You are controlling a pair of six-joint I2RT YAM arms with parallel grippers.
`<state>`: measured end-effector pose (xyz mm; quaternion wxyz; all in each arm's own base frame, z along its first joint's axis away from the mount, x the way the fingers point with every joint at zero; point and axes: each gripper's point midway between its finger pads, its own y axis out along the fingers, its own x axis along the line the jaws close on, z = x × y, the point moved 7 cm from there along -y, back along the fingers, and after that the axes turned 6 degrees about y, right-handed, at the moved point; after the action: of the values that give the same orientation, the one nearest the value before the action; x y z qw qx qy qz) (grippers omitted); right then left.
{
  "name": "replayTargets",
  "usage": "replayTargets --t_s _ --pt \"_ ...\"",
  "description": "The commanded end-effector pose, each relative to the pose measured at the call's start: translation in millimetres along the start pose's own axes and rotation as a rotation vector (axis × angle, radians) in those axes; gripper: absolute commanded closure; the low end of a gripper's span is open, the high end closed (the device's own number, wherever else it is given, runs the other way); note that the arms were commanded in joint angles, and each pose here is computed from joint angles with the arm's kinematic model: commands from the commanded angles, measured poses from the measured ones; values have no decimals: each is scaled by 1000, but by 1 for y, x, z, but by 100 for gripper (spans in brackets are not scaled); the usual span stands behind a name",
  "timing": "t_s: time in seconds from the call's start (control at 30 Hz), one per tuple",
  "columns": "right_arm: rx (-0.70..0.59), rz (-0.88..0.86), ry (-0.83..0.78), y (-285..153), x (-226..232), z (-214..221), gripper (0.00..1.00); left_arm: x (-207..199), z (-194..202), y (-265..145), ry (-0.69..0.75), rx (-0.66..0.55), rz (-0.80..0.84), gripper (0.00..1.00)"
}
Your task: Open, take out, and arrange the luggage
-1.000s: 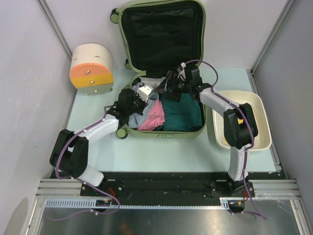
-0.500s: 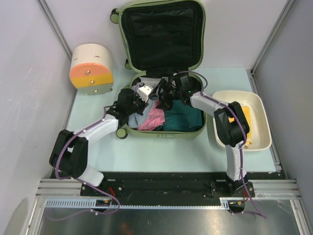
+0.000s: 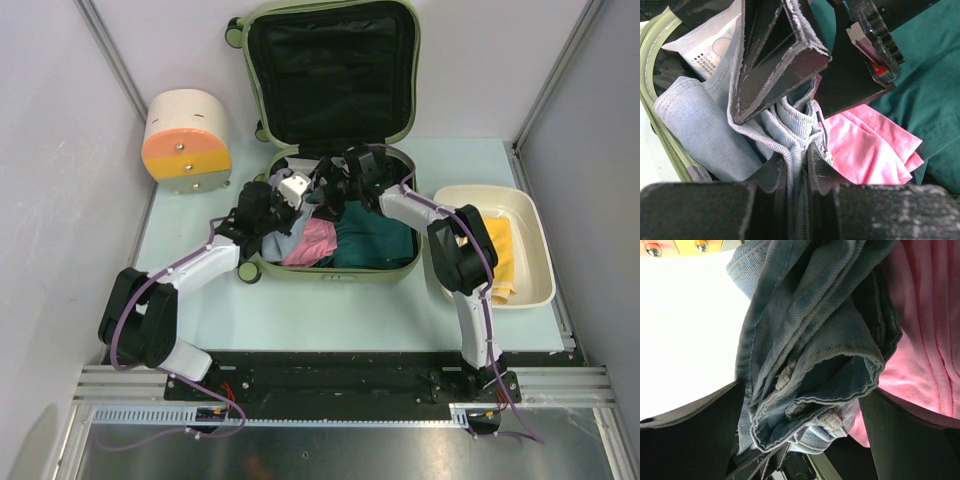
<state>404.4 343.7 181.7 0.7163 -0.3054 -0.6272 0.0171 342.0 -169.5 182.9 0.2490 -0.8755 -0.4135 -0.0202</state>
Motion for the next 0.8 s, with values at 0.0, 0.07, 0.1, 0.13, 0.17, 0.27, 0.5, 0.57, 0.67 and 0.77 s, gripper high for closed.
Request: replayTargets --t_s 0.0,0.07,0.1,0.13,0.17,0.27,0.5,0.57,0.67,0.77 --pt "-38 -40 -15 8 12 -11 0 2 -24 -10 40 -112 8 100" --pt "-38 -27 -4 11 6 -11 0 0 -23 -8 44 -108 16 100" --pt "-38 -27 -5 11 5 -11 0 -1 -22 -8 47 -107 19 100" --pt "-41 -25 -7 12 5 -11 0 -2 -21 -7 48 -103 25 100" --pt "-36 -25 -9 12 5 -10 0 -3 -21 -7 55 -101 27 100" --pt "-54 -40 -27 11 5 -9 0 -6 -18 -5 54 -90 39 100" --pt "-159 -264 -166 -13 27 -4 0 -9 -14 -2 50 -79 69 100" --pt "-154 -279 -170 -13 26 -3 0 -10 -14 -1 48 -81 79 100" --pt "-157 -328 -174 -12 28 -1 0 -11 -13 0 44 -80 89 100" --pt "-156 -365 -188 -15 33 1 0 -9 -12 1 26 -81 95 100"
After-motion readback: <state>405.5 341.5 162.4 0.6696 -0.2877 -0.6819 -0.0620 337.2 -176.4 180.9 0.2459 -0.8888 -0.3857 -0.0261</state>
